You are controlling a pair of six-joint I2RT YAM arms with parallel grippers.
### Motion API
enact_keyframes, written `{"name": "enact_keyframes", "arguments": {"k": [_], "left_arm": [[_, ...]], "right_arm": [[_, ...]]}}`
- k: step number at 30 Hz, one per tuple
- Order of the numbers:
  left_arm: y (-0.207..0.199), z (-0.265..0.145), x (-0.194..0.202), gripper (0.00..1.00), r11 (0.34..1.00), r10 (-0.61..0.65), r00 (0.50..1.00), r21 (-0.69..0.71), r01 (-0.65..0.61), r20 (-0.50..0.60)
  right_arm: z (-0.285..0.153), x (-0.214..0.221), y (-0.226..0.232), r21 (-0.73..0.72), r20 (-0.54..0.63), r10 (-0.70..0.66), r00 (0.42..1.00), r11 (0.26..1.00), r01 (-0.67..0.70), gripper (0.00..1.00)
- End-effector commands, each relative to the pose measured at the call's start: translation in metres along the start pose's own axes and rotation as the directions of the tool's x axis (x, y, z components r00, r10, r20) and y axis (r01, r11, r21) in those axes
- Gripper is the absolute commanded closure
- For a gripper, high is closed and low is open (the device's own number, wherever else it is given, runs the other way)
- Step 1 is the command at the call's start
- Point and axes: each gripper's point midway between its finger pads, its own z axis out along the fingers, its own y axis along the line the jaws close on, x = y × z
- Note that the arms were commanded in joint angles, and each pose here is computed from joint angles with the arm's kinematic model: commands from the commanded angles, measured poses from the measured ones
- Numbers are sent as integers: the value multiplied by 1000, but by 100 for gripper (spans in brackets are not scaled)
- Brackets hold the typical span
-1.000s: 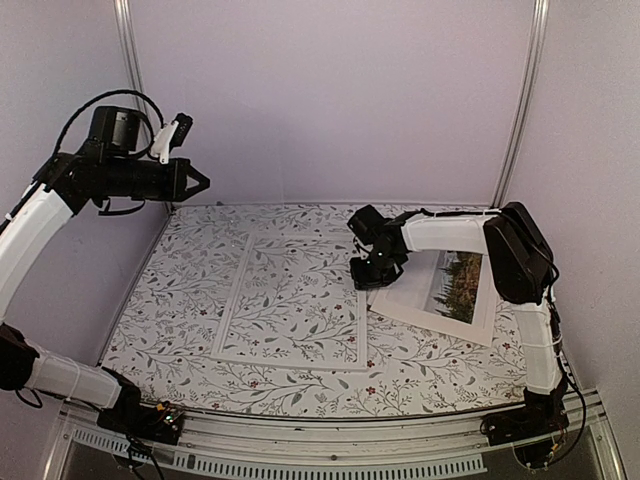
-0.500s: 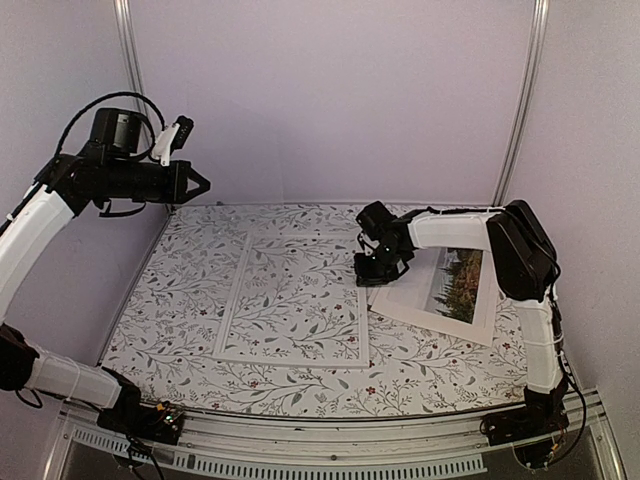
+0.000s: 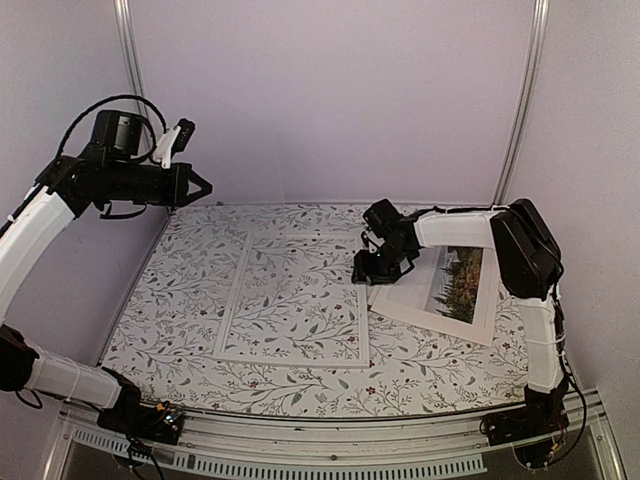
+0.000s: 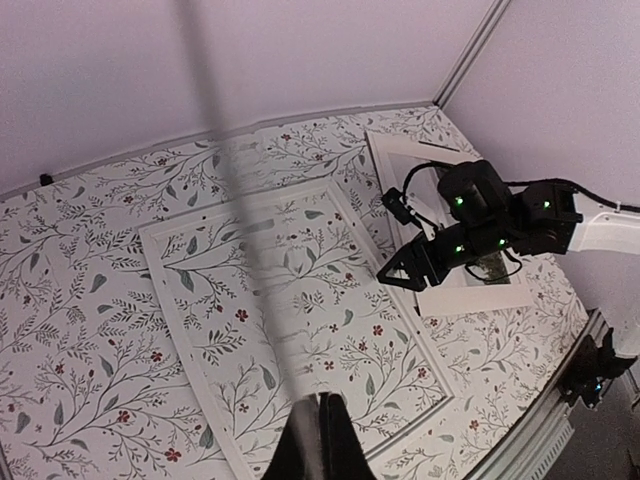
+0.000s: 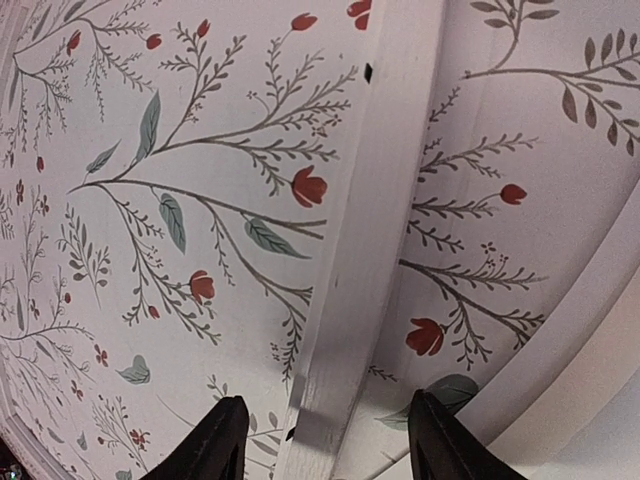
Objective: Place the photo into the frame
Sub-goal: Adjust the frame body at the center of the board, then place the glass panel in the frame body.
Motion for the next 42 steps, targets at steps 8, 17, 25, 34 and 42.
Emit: {"name": "enact_keyframes", "arguments": {"k": [8,17,25,34,42], "left_arm": [[-62,-34,-29,100,948,-100,991,311,66,93],[-124,-35,-19,100,789,-174,985,601,129,17],[-92,35,35,100,791,-251,955,535,298,-159],[-26,119,139,100,777,-349,831,362,516,-434],[11,141,177,97,802,-363,780,257,540,-509]], "right_arm": [[-63,-37,-10,-44,128,41,991,998,-35,38],[-130,-71,-100,64,262,113,958,989,-134,38],[-162,-71,-135,112,309,129,942,979,-171,38],[-144,-58,-134,79,266,141,954,983,-167,38],[-136,-53,-135,71,253,145,957,983,-167,39]]}}
